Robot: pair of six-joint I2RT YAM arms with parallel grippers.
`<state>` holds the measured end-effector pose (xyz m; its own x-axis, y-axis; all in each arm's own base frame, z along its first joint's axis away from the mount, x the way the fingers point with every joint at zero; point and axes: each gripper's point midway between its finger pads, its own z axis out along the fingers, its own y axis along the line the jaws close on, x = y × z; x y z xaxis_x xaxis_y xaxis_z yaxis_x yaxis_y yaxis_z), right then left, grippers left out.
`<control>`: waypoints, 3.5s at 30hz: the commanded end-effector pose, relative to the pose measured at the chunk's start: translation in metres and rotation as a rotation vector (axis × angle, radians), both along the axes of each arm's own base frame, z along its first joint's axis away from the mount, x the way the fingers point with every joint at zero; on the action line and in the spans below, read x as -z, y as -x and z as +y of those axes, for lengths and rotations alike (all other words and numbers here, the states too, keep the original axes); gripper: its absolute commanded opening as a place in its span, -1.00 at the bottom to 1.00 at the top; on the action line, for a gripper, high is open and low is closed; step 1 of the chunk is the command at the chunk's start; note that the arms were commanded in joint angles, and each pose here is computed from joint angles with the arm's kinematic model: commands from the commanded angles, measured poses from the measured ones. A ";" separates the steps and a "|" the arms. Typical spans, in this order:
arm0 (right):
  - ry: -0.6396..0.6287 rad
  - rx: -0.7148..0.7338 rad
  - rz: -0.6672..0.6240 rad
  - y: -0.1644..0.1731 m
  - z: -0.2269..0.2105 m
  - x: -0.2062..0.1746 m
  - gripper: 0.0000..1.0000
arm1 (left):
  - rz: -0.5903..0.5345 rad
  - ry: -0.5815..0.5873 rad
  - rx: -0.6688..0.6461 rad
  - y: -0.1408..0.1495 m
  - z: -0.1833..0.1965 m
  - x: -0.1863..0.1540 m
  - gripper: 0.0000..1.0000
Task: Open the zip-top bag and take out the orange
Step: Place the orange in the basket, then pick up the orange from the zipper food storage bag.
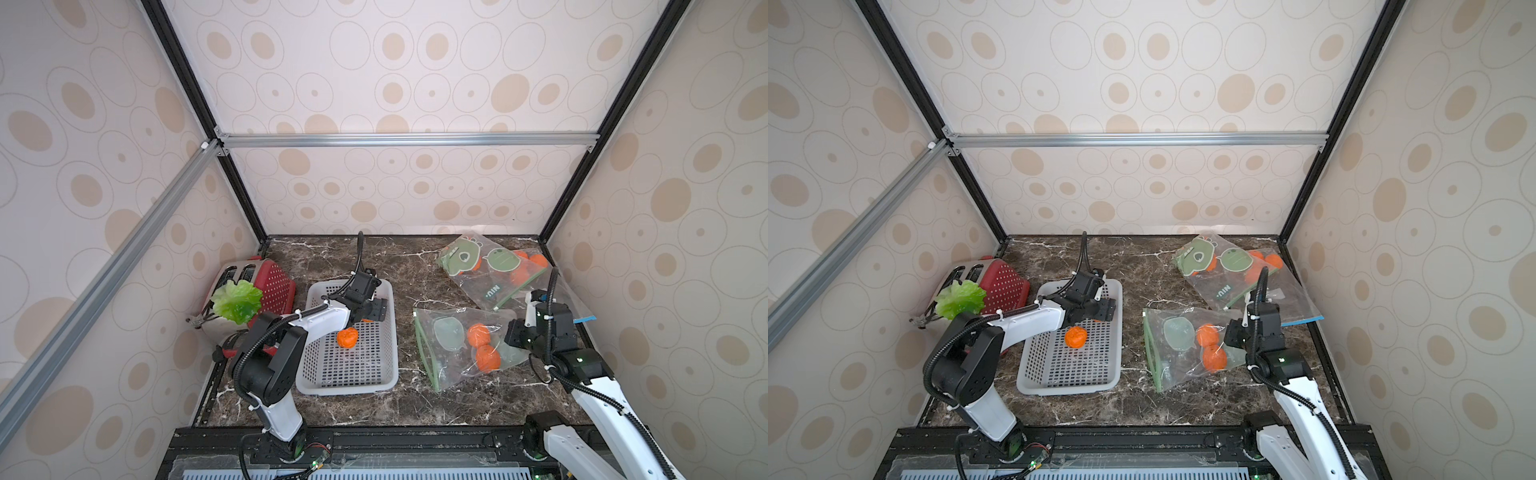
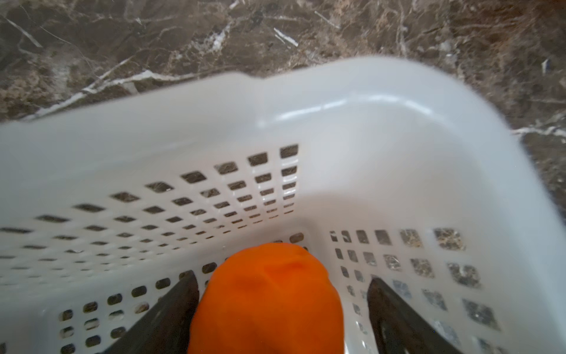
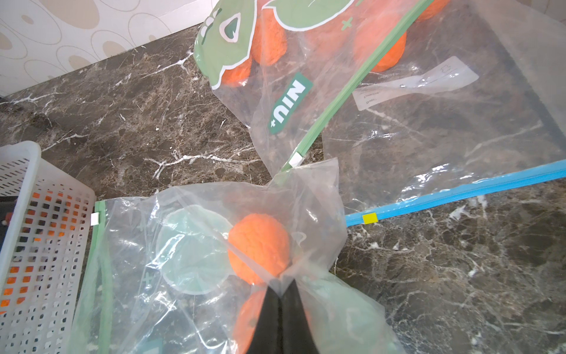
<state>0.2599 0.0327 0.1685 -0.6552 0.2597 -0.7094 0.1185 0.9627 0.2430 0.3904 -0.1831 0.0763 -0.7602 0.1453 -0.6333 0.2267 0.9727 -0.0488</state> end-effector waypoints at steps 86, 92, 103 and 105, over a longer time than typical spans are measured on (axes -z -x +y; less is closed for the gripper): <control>-0.127 -0.089 0.013 -0.001 0.026 -0.002 -1.00 | 0.163 0.265 0.895 0.169 -0.200 0.052 -0.23; -0.125 -0.089 0.013 -0.001 0.025 -0.002 -1.00 | 0.174 0.239 0.875 0.168 -0.195 0.059 -0.30; -0.121 -0.086 0.015 0.000 0.024 -0.002 -1.00 | 0.136 0.140 0.880 0.159 -0.188 0.061 -0.49; -0.120 -0.085 0.016 0.000 0.024 -0.001 -1.00 | 0.121 0.126 0.873 0.158 -0.184 0.060 -0.62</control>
<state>0.2655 0.0601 0.1768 -0.6766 0.2919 -0.6760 0.0279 0.9276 0.3726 0.2338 -0.3797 0.0236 -0.4959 0.5895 -0.6376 0.8615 0.4261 -0.2761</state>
